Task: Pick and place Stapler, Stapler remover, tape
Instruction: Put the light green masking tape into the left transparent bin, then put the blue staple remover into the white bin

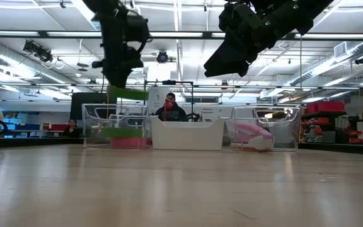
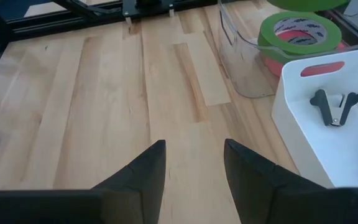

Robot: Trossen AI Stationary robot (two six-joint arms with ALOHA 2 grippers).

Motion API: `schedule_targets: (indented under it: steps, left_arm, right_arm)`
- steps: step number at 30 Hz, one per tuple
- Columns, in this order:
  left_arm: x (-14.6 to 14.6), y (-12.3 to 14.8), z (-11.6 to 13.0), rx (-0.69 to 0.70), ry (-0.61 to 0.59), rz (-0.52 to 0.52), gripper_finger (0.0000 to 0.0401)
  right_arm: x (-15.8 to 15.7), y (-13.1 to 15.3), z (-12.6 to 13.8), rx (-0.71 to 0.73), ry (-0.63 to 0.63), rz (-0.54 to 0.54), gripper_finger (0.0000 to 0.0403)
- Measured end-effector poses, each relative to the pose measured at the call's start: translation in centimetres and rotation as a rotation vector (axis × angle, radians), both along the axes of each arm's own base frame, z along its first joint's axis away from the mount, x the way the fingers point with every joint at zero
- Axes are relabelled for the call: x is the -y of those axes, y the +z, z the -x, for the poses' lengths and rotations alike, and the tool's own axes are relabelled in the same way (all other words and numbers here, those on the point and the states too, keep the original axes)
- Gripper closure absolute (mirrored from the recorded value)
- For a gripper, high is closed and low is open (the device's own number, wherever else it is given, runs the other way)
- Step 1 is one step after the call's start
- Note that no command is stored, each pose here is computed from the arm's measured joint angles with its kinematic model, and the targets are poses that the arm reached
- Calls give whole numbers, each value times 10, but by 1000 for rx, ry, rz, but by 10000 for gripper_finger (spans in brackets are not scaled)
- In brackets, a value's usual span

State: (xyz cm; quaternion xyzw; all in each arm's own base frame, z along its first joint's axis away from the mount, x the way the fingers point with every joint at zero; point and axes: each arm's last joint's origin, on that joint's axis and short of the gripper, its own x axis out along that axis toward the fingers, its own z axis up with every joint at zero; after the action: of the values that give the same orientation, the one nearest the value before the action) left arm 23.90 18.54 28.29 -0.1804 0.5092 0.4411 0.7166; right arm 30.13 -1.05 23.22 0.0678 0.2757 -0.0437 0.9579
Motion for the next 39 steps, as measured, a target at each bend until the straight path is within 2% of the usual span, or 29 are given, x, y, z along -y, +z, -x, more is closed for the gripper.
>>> schedule_targets:
  steps: [4,7,14,18,20,24,28,31,34,39]
  left_arm:
    - [-16,-17,12,69,73,54,315]
    - [-22,-30,17,118,79,93,315]
    - [-23,-53,17,168,96,72,315]
    - [-24,-52,17,164,119,51,313]
    - [-24,-52,17,175,144,55,283]
    - [-24,-52,17,179,153,57,197]
    - [-24,-52,17,178,152,56,151]
    - [-23,-49,18,160,156,61,145]
    - [-22,-34,19,142,149,62,157]
    - [-1,1,16,184,25,103,189]
  right_arm:
    - [0,0,0,2,2,3,239]
    - [0,0,0,3,2,4,239]
    - [0,0,0,4,2,4,239]
    - [0,0,0,4,2,4,239]
    - [0,0,0,4,3,7,239]
    - [0,0,0,4,3,7,239]
    - [0,0,0,4,2,8,239]
    - [0,0,0,4,2,8,239]
    - [0,0,0,4,3,8,239]
    - [0,0,0,3,5,20,239]
